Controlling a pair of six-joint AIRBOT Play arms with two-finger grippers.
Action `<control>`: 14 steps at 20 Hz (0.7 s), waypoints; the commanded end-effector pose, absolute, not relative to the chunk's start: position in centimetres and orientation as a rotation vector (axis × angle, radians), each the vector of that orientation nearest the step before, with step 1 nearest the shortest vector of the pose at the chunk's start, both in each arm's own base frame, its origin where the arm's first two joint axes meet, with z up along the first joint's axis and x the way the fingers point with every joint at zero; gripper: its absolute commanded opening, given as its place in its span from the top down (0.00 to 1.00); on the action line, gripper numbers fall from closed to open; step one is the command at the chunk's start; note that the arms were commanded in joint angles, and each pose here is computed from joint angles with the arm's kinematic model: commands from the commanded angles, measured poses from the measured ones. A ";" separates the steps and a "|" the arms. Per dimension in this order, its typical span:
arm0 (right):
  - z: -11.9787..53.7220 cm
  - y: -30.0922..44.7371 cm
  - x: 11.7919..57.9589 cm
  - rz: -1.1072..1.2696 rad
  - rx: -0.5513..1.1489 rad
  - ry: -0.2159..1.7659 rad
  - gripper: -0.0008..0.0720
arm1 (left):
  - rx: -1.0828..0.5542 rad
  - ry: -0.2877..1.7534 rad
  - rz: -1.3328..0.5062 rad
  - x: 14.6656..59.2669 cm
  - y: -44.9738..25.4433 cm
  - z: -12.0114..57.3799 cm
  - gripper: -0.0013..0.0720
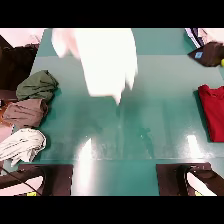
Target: Fold the shirts.
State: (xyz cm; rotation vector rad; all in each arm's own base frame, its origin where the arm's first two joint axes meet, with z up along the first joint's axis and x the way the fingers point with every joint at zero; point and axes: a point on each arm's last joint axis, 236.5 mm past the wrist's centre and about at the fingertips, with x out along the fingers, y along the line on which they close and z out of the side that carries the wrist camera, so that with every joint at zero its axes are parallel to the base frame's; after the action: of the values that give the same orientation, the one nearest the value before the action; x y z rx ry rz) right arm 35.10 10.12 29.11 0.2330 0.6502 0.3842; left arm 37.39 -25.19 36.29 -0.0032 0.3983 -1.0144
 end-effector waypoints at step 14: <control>31.3 9.8 33.0 0.400 0.139 0.652 0.96 | -0.227 1.391 -0.822 33.5 -19.4 3.9 0.23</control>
State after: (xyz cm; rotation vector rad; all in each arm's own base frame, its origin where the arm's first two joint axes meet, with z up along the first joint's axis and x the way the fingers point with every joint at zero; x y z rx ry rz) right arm 33.05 9.86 31.32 0.1534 0.6520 0.3994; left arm 35.97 -20.77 6.28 -0.1813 1.3032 -0.8490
